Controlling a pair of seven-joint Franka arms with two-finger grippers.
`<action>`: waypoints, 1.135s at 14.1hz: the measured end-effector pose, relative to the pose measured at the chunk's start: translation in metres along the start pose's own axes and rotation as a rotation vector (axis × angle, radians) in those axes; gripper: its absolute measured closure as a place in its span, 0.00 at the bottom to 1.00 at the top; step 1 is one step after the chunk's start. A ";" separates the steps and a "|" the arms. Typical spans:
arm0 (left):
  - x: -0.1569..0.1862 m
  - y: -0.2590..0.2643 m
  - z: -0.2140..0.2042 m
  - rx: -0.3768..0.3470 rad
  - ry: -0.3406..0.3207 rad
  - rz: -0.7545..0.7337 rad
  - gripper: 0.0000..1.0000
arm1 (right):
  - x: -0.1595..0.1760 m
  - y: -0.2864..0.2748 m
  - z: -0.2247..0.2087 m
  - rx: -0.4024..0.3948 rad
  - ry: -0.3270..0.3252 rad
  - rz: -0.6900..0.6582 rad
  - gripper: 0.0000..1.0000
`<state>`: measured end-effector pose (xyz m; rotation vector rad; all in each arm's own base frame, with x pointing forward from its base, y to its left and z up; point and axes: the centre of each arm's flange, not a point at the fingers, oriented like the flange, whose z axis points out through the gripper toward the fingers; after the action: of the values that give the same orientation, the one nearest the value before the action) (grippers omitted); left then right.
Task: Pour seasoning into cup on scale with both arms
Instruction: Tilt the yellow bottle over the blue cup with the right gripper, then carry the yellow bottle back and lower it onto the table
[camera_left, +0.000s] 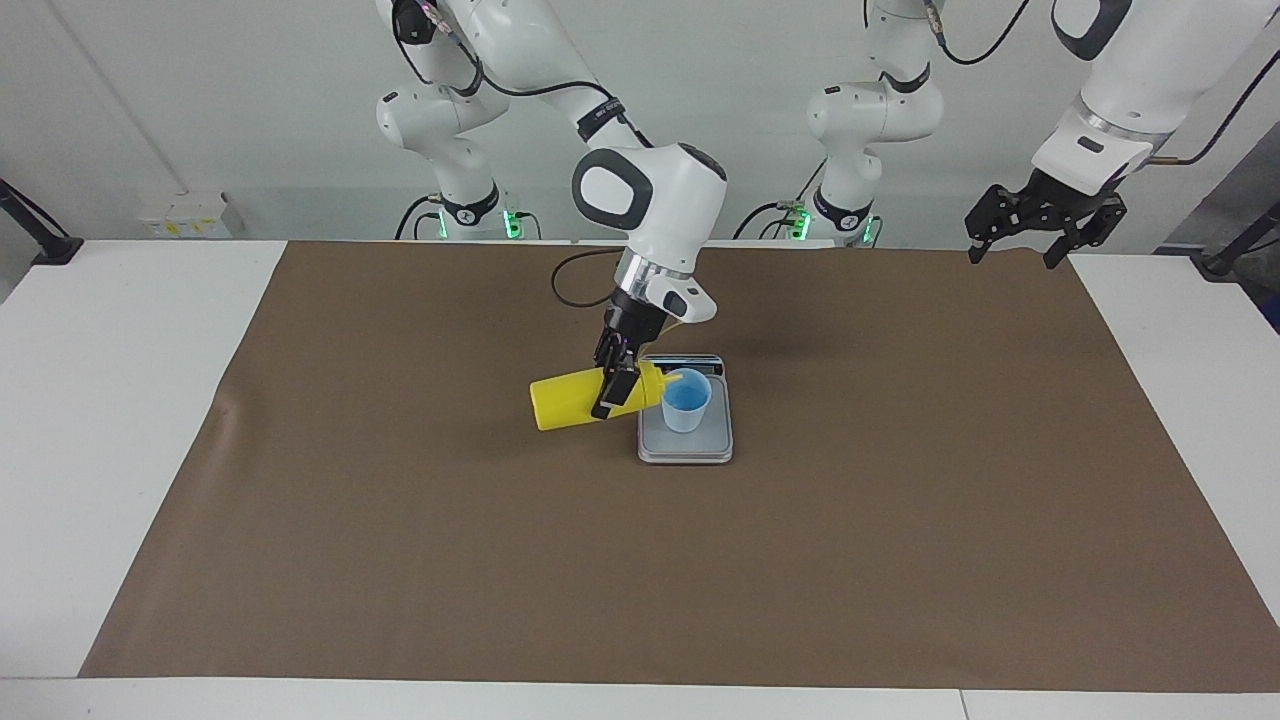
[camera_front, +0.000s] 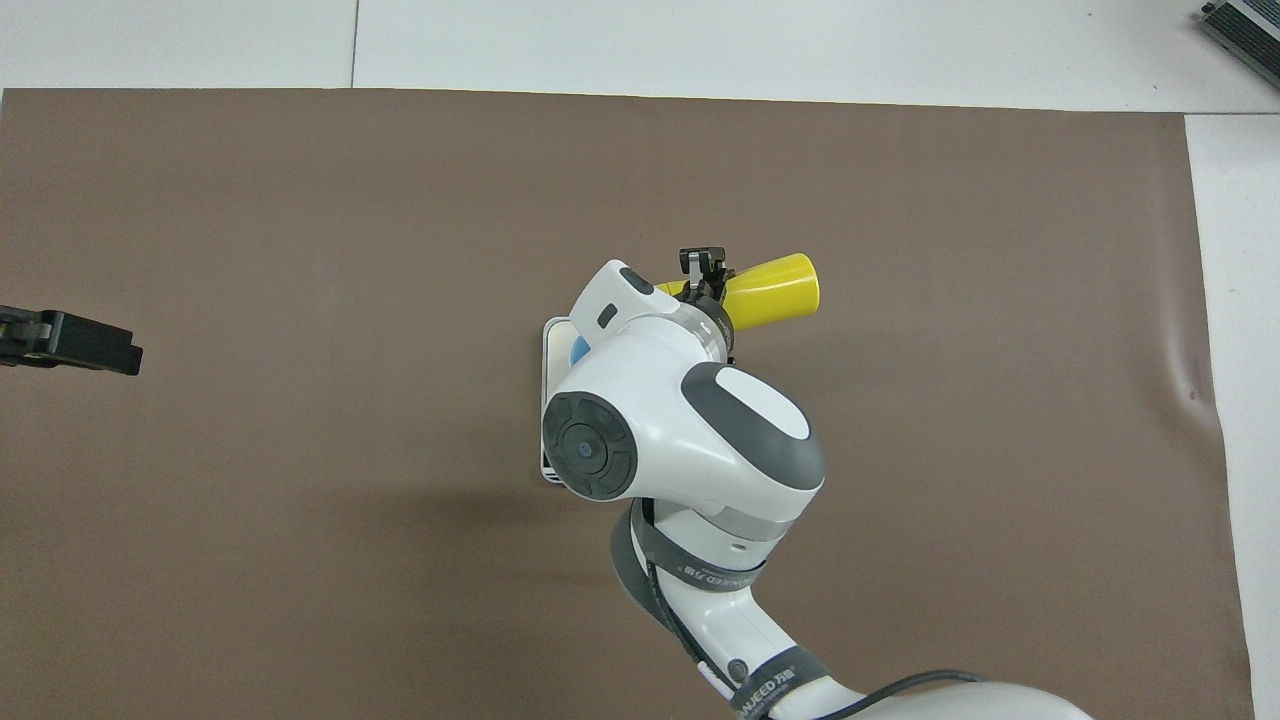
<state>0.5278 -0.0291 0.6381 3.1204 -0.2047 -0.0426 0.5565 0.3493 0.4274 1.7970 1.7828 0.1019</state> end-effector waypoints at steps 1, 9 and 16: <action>0.000 -0.002 0.000 0.000 0.000 -0.004 0.00 | -0.007 0.004 -0.001 0.016 0.027 0.035 0.49; 0.000 -0.004 0.000 0.000 0.000 -0.007 0.00 | -0.112 0.011 0.029 0.196 0.357 0.317 0.49; 0.000 -0.004 0.000 0.000 -0.001 -0.007 0.00 | -0.255 0.012 0.110 0.324 0.771 0.497 0.49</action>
<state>0.5279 -0.0254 0.6380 3.1209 -0.1939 -0.0436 0.5932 0.0736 0.4323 2.6539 1.8416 0.8444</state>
